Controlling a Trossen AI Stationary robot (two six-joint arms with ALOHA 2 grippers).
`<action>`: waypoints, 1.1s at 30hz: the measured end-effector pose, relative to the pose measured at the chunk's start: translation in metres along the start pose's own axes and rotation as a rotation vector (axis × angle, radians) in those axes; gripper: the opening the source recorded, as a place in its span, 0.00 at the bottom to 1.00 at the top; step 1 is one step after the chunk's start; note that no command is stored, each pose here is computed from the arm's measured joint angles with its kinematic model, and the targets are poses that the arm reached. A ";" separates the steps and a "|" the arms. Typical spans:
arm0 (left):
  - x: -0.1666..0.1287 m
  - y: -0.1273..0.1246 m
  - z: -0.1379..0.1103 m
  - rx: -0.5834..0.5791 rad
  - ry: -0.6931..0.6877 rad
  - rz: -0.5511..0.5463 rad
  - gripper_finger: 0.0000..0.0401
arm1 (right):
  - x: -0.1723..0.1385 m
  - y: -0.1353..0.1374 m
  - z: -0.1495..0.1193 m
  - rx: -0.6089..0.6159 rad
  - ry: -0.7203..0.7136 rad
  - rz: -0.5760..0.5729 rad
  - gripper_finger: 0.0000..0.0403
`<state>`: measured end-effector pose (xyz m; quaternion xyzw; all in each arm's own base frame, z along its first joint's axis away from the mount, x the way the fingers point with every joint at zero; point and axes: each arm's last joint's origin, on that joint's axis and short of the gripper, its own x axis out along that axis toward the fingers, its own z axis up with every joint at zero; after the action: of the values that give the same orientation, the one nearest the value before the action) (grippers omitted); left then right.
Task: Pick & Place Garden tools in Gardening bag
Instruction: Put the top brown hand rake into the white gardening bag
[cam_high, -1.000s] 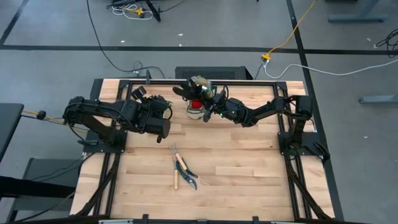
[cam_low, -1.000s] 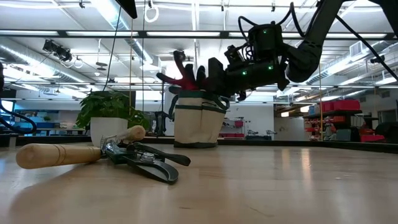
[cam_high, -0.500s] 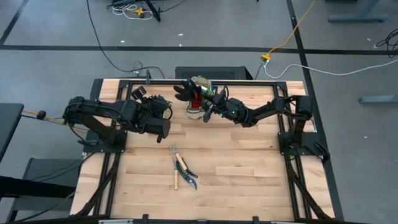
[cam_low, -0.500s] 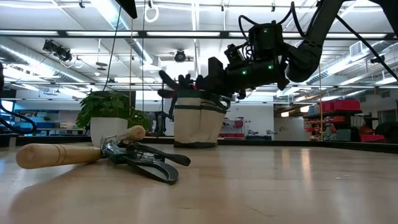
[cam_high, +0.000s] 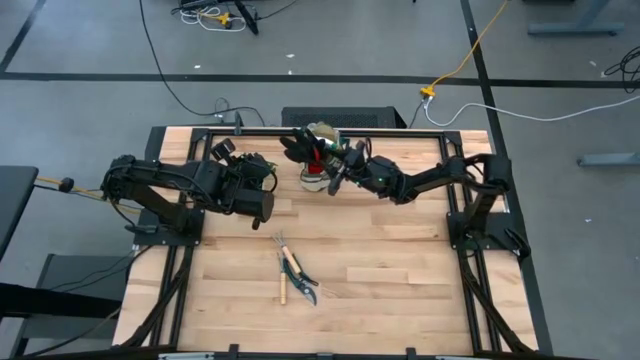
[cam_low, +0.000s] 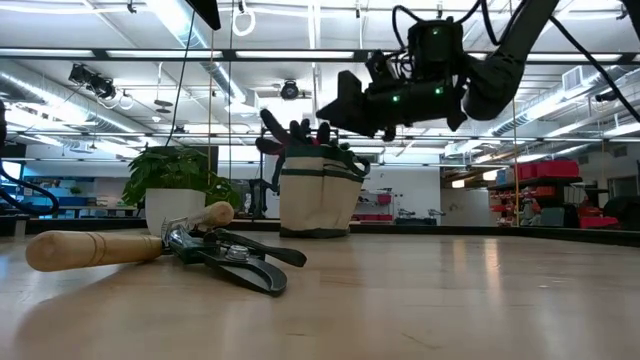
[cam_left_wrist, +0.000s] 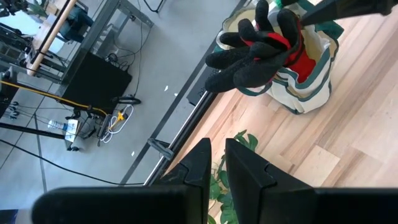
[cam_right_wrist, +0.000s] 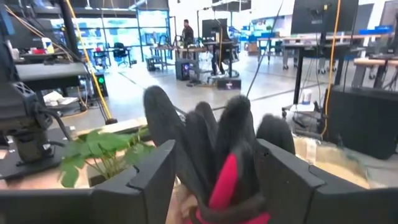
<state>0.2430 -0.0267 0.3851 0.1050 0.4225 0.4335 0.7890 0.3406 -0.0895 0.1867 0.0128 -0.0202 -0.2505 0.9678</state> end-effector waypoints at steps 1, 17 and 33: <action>0.000 0.000 0.000 0.000 0.000 0.000 0.14 | -0.001 0.000 0.003 -0.004 -0.005 0.001 0.54; 0.000 0.000 0.000 -0.001 0.000 0.000 0.14 | -0.027 0.037 0.033 -0.019 0.058 0.229 0.52; 0.000 0.000 0.000 -0.001 0.000 0.000 0.14 | -0.068 0.100 0.035 0.118 0.198 0.555 0.52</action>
<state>0.2431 -0.0266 0.3851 0.1046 0.4222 0.4336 0.7892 0.3281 0.0306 0.2226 0.0873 0.0569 0.0275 0.9942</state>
